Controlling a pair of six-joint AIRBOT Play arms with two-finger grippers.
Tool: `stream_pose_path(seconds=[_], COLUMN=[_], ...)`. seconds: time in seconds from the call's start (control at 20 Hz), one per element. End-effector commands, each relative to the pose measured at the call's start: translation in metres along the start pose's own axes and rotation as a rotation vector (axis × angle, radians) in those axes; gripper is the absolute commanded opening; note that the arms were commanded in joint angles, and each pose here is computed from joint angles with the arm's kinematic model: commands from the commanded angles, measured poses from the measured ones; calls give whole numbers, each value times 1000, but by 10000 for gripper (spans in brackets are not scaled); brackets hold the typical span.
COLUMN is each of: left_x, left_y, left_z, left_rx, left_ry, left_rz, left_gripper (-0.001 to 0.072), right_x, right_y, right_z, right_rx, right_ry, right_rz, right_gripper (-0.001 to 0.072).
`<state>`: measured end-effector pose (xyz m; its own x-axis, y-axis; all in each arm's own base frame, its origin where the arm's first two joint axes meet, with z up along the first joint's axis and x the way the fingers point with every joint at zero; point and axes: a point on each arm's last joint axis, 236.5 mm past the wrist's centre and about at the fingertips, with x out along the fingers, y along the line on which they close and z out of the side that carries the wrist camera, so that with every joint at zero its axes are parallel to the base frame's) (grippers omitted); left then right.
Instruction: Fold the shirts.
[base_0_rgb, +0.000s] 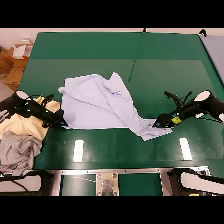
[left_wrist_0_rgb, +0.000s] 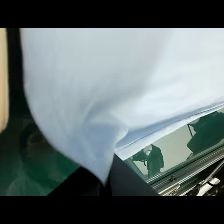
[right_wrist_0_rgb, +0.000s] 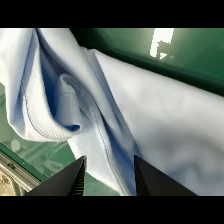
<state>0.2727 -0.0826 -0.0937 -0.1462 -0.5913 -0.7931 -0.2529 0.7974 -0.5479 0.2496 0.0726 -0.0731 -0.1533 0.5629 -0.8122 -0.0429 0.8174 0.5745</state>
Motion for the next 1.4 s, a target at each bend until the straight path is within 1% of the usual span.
stream_pose_path(seconds=[0.0, 0.1, 0.25, 0.3, 0.35, 0.4, 0.5, 0.55, 0.6, 0.65, 0.75, 0.8, 0.9, 1.0, 1.1, 1.2, 1.3, 1.35], left_x=[-5, -5, -5, -5, -5, -5, -6, -6, -9, -17, -45, -69, -136, -221, -318, -415, -493, -522], left_y=[0, 1, 1, 1, 1, 0, -1, -3, -7, -16, -45, -68, -131, -204, -275, -338, -385, -400], left_z=[12, 14, 15, 15, 15, 16, 18, 19, 19, 21, 30, 38, 46, 33, -5, -71, -163, -211], left_rx=[20, 21, 38, 39, 39, 39, 37, 39, 52, 68, 137, 190, 332, 519, 719, 882, 1044, 1098], left_ry=[-41, -52, -54, -55, -55, -57, -67, -68, -63, -66, -104, -161, -338, -569, -853, -1185, -1506, -1655], left_rz=[14, 17, 18, 17, 17, 17, 12, 6, -3, -21, -65, -91, -161, -212, -225, -241, -275, -307], left_gripper=[22, 22, 22, 22, 22, 22, 22, 22, 22, 22, 22, 22, 22, 22, 22, 22, 22, 22], right_x=[-9, -9, -5, -5, -5, -4, -3, -3, -3, -6, -28, -50, -118, -219, -332, -431, -501, -527], right_y=[6, -2, -26, -32, -35, -36, -31, -23, -9, 11, 66, 94, 149, 207, 257, 290, 309, 318], right_z=[-16, -24, -21, -19, -16, -13, -11, -16, -20, -19, 2, 19, 59, 83, 80, 59, 30, 12], right_rx=[-16, -20, -25, -27, -29, -29, -25, -19, -17, -28, -115, -150, -269, -421, -577, -665, -720, -745], right_ry=[83, 117, 103, 99, 90, 77, 68, 86, 105, 102, 26, -41, -257, -534, -830, -1117, -1370, -1479], right_rz=[11, -23, -114, -136, -147, -148, -127, -94, -36, 46, 256, 350, 504, 651, 759, 780, 693, 627], right_gripper=[377, 373, 371, 352, 351, 322, 171, 44, 17, 16, 14, 15, 14, 14, 15, 15, 15, 15])
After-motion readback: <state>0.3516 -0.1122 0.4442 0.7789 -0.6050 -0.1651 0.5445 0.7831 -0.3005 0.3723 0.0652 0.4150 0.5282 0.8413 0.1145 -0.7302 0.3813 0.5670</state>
